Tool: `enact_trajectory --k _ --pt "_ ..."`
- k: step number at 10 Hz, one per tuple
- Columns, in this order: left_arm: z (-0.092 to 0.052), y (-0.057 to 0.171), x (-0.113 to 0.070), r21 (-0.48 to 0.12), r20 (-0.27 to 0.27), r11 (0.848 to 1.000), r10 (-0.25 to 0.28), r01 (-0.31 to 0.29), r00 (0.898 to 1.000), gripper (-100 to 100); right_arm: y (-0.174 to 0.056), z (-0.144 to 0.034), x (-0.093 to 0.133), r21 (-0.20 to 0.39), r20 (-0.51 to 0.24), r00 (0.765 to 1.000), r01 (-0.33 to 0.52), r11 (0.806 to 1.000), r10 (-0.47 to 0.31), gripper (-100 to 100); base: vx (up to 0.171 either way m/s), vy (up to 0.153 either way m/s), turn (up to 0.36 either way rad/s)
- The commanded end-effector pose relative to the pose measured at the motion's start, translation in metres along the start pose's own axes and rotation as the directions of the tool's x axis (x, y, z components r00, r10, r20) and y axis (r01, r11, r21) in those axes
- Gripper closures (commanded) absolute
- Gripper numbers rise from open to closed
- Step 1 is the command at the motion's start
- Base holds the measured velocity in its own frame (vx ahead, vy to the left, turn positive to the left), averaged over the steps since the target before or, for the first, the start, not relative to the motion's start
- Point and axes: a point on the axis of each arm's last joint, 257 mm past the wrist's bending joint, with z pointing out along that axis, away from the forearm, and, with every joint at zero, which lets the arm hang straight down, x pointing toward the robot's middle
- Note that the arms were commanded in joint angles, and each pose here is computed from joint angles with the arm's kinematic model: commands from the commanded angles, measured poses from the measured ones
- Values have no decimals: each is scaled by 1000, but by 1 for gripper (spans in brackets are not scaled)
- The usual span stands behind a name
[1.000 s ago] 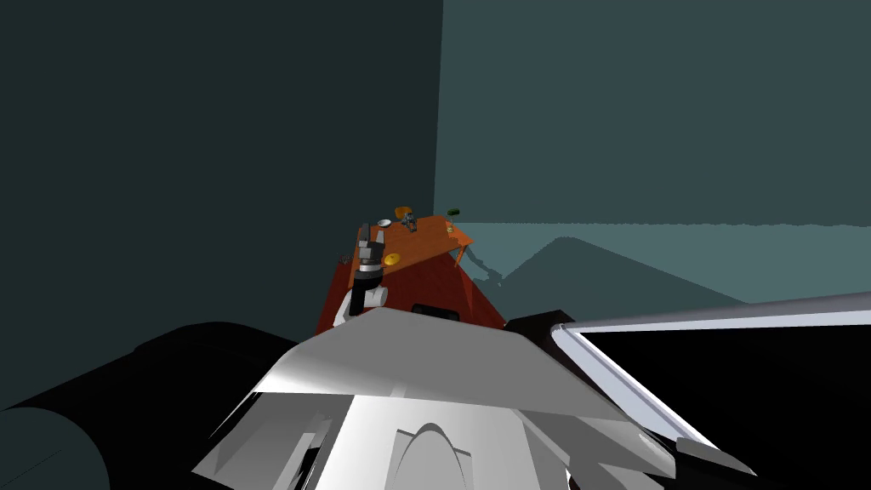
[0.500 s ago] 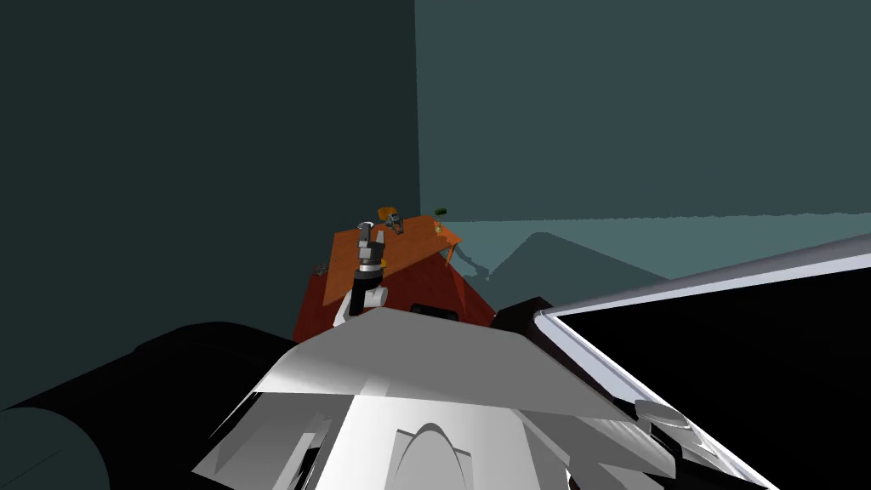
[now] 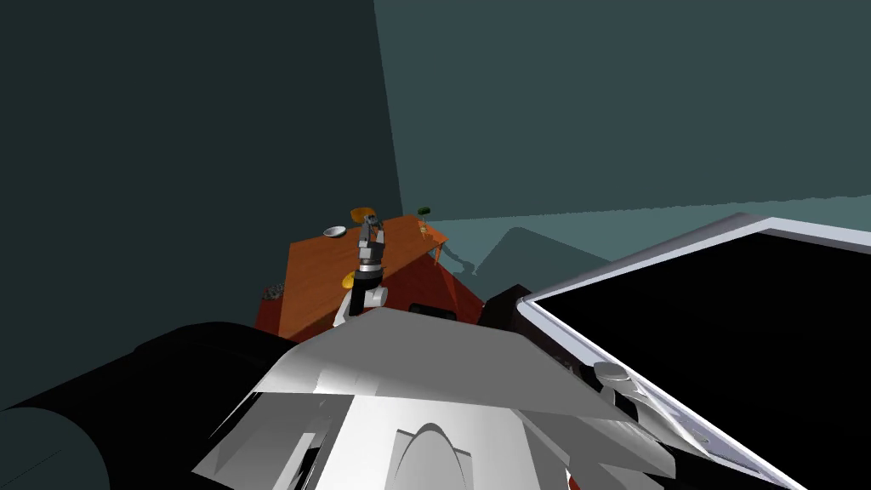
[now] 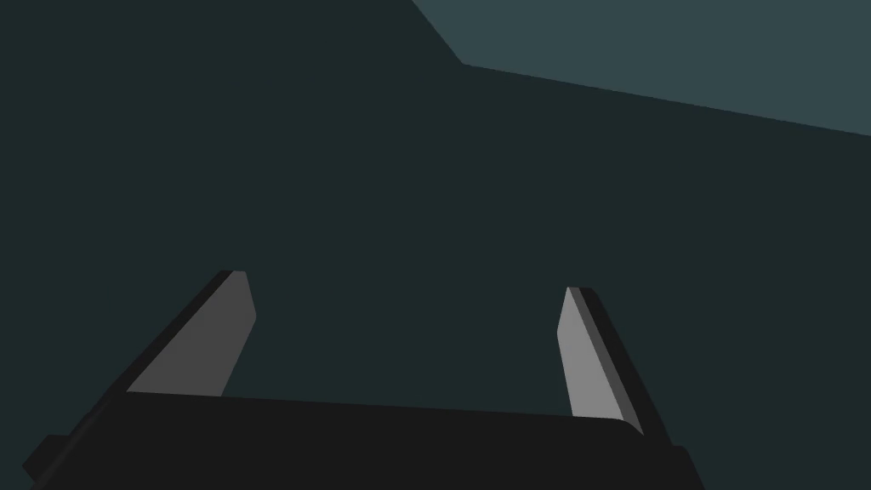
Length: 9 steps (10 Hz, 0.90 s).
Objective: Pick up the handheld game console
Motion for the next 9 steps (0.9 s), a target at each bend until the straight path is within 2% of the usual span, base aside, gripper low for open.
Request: enact_trajectory --k 1,2,3,4,5,6,7,9 --pt "0 0 0 0 0 1000 0 0 1000 0 -12 6 -28 -15 21 997 80 997 -80 100 122 -41 -412" --pt "0 0 0 0 0 1000 0 0 1000 0 -16 5 -31 -9 24 996 83 996 -83 100 71 11 -421" --pt "0 0 0 0 0 1000 0 0 1000 0 -18 13 -54 -39 30 985 171 985 -170 100 143 -9 -435" --pt "0 0 0 0 0 1000 0 0 1000 0 -25 16 -73 -48 51 981 190 981 -188 100 133 -16 -431" --pt "0 0 0 0 0 1000 0 0 1000 0 -4 23 -71 -93 61 984 173 980 -168 100 63 -7 -381" --pt "0 0 0 0 0 1000 0 0 1000 0 -31 13 -74 -37 43 978 206 978 -204 100 8 16 -204" --pt "0 0 0 0 0 1000 0 0 1000 0 -39 10 -75 -21 38 976 215 976 -214 100 -17 22 -19" --pt "0 0 0 0 0 1000 0 0 1000 0 -39 10 -75 -21 38 976 215 976 -214 100 -11 2 22"
